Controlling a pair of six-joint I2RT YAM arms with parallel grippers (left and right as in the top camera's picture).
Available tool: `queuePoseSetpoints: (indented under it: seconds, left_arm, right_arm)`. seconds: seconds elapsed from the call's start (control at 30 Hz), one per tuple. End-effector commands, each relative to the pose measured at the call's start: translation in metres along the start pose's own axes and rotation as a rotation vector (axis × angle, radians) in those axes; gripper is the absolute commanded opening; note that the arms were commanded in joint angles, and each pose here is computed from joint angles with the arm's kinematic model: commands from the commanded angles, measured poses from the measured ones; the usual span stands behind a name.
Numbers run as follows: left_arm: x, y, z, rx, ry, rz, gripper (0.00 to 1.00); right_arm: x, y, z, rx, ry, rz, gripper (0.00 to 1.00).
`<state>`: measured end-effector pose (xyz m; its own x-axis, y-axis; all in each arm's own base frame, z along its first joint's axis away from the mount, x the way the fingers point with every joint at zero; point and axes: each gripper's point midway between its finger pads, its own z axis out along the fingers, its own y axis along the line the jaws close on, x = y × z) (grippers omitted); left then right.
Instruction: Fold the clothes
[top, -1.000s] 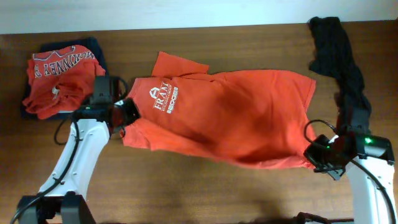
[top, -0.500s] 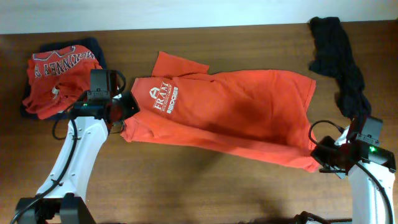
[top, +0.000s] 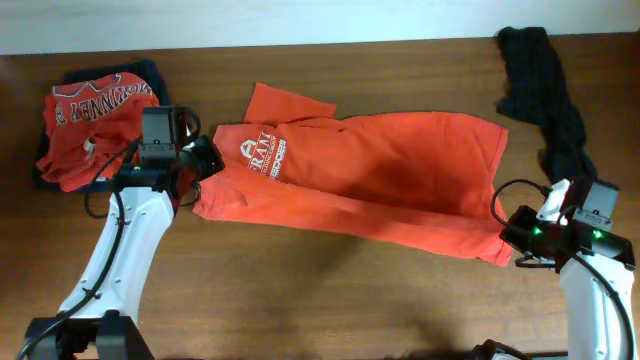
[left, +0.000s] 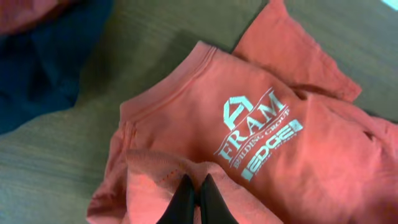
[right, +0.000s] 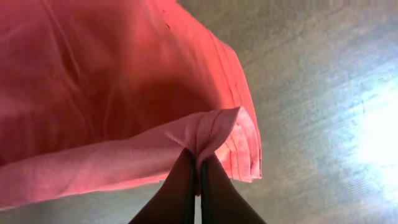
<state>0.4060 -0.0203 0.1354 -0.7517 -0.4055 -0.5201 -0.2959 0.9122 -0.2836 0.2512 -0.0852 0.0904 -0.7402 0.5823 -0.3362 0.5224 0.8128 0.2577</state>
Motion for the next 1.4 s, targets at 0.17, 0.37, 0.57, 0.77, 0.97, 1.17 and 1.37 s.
queuePoseSetpoints:
  seconds: [0.17, 0.37, 0.57, 0.77, 0.97, 1.17, 1.37]
  left_arm:
    - [-0.007, -0.006, 0.029, 0.0, -0.013, 0.043, 0.01]
    - [0.0, -0.015, 0.044, 0.011, 0.005, 0.063, 0.01]
    - [-0.005, -0.012, 0.044, -0.02, -0.025, 0.068, 0.0]
    - [-0.008, -0.007, 0.044, -0.05, -0.039, 0.075, 0.38]
    - [-0.016, 0.003, 0.043, -0.113, -0.078, 0.089, 0.71]
    - [-0.036, -0.013, 0.041, -0.044, -0.156, 0.163, 0.73]
    - [-0.067, -0.042, 0.022, 0.02, -0.174, 0.271, 0.73]
  right_arm:
    - [-0.009, 0.002, 0.009, -0.024, -0.013, -0.018, 0.04]
    - [-0.008, 0.0, 0.019, -0.019, 0.01, -0.014, 0.04]
    - [-0.017, -0.001, 0.029, -0.022, -0.005, -0.016, 0.12]
    - [-0.022, 0.0, 0.029, -0.026, -0.025, -0.021, 0.63]
    - [-0.038, 0.005, 0.021, -0.035, -0.068, -0.038, 0.77]
    - [-0.075, 0.039, -0.014, -0.154, -0.14, -0.114, 0.77]
    - [-0.104, 0.073, -0.057, -0.218, -0.21, -0.241, 0.77]
